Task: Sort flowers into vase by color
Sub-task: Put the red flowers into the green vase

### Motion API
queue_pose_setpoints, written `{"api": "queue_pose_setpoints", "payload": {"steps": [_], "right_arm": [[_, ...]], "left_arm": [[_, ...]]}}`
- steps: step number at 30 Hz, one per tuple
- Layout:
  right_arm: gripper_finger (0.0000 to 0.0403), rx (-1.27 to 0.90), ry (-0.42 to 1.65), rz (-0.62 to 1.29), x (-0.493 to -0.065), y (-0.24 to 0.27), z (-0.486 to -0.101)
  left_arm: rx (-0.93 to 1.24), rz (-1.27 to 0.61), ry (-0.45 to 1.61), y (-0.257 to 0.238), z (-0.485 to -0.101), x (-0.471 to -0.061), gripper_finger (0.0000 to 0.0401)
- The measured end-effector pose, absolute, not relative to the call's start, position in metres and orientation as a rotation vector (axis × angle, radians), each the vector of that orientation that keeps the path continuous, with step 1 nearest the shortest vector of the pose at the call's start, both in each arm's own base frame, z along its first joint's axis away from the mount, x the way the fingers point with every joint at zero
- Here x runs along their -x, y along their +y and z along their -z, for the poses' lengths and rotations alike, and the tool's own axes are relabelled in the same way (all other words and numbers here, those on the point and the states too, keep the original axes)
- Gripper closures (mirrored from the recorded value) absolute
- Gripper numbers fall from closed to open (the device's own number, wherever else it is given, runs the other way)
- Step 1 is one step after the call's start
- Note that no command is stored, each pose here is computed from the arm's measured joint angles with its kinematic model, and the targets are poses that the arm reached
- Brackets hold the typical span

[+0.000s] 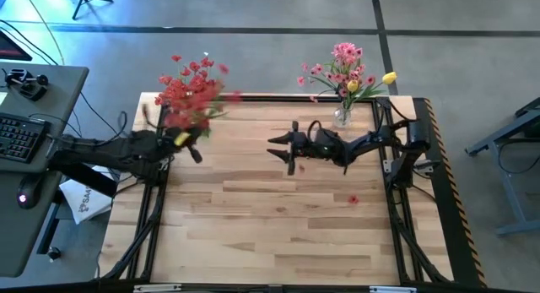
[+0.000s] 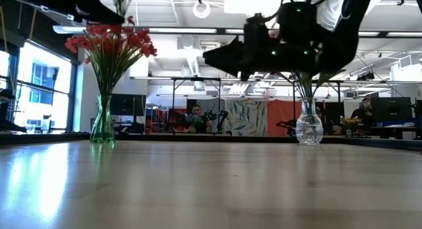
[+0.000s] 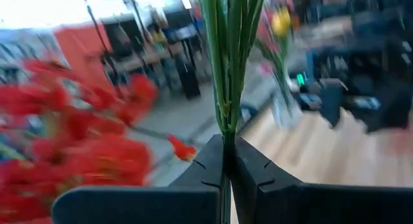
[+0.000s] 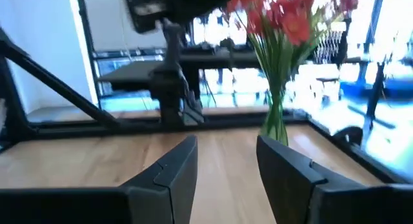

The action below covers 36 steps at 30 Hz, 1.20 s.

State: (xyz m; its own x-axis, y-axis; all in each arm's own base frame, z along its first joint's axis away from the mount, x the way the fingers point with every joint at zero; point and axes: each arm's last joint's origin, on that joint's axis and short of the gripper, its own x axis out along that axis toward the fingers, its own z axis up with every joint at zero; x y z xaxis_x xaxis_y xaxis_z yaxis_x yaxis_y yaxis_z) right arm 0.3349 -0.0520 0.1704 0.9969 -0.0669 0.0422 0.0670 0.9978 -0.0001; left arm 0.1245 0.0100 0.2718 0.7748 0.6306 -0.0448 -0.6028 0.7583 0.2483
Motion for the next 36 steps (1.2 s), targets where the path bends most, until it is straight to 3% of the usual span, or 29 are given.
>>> {"api": "queue_pose_setpoints", "payload": {"steps": [5,13,30,36], "right_arm": [[0.0247,0.017,-0.083,0.077,-0.328,-0.051,-0.169],[0.0247,0.028,-0.073,0.081,-0.328,-0.052,-0.168],[0.0247,0.021,-0.112,0.081,-0.328,-0.051,-0.172],[0.0247,0.04,-0.111,0.081,-0.328,-0.051,-0.172]], "left_arm": [[-0.316,-0.759,-0.041,0.013,-0.265,-0.106,0.0401],[-0.423,-0.924,-0.018,0.016,-0.255,-0.092,0.0401],[-0.419,-0.985,-0.037,0.024,-0.223,-0.095,0.0401],[-0.493,-0.833,-0.07,0.02,-0.22,-0.099,0.0401]]}}
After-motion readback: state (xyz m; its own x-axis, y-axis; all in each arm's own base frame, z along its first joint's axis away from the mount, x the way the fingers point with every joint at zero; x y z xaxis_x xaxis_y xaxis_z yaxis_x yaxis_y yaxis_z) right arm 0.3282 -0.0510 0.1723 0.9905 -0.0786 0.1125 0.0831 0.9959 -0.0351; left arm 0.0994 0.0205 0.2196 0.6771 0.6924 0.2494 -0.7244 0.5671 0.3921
